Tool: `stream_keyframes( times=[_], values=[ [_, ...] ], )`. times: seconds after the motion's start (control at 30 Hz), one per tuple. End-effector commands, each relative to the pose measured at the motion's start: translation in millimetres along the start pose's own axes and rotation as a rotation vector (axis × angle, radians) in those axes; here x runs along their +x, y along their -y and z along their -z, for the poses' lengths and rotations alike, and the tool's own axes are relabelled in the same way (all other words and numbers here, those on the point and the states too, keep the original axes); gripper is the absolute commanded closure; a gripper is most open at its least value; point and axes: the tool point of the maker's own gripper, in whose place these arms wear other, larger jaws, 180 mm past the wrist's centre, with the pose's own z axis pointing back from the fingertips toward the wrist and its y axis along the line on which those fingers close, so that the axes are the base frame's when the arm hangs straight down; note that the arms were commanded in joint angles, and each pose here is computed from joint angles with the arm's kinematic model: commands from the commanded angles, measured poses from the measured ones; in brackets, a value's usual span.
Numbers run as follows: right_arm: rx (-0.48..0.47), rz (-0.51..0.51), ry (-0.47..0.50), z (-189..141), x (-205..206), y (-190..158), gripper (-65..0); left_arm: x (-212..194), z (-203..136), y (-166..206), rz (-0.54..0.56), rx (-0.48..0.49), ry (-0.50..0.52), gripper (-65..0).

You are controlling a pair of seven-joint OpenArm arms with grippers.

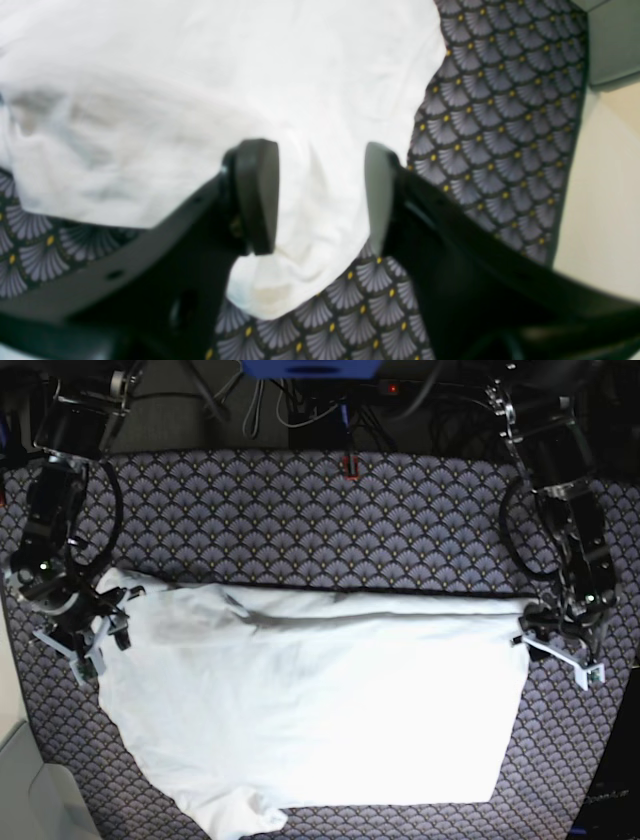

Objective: Fold the T-shirt properly
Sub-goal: 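Hold the shirt edge taut with both grippers, adjusting grip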

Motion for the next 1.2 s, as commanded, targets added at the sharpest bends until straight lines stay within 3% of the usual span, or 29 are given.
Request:
stream_keyframes(
  times=[0.0, 0.3, 0.47, 0.7, 0.9, 1.17],
  values=[
    [-0.031, -0.012, 0.071, -7.6, 21.6, 12.2, -29.4, 23.6, -4.8, -3.3, 0.002, 0.005, 0.065, -39.0],
    [-0.054, -0.057, 0.1, -28.1, 26.6, 4.9, -30.4, 10.1, -23.7, -6.2, 0.039, 0.015, 0.086, -39.0],
    [-0.042, -0.024, 0.073, -33.6, 4.8, -7.8, -36.3, -5.3, -29.7, -5.8, 0.058, 0.013, 0.07, -39.0],
    [-0.02, -0.02, 0.045, -33.7, -8.5, -18.5, -36.7, -12.9, -24.6, 14.0, -0.023, -0.072, 0.053, -39.0],
    [-0.017, -0.018, 0.035, -34.9, -13.9, -20.0, -36.7, -22.5, -19.2, 58.2, 0.031, -0.177, 0.036, -38.8],
    [-0.009, -0.019, 0.01, -37.0, -25.2, -23.5, -36.7, -46.8, 2.0, 59.3, 0.016, -0.173, 0.018, -38.8]
  ],
)
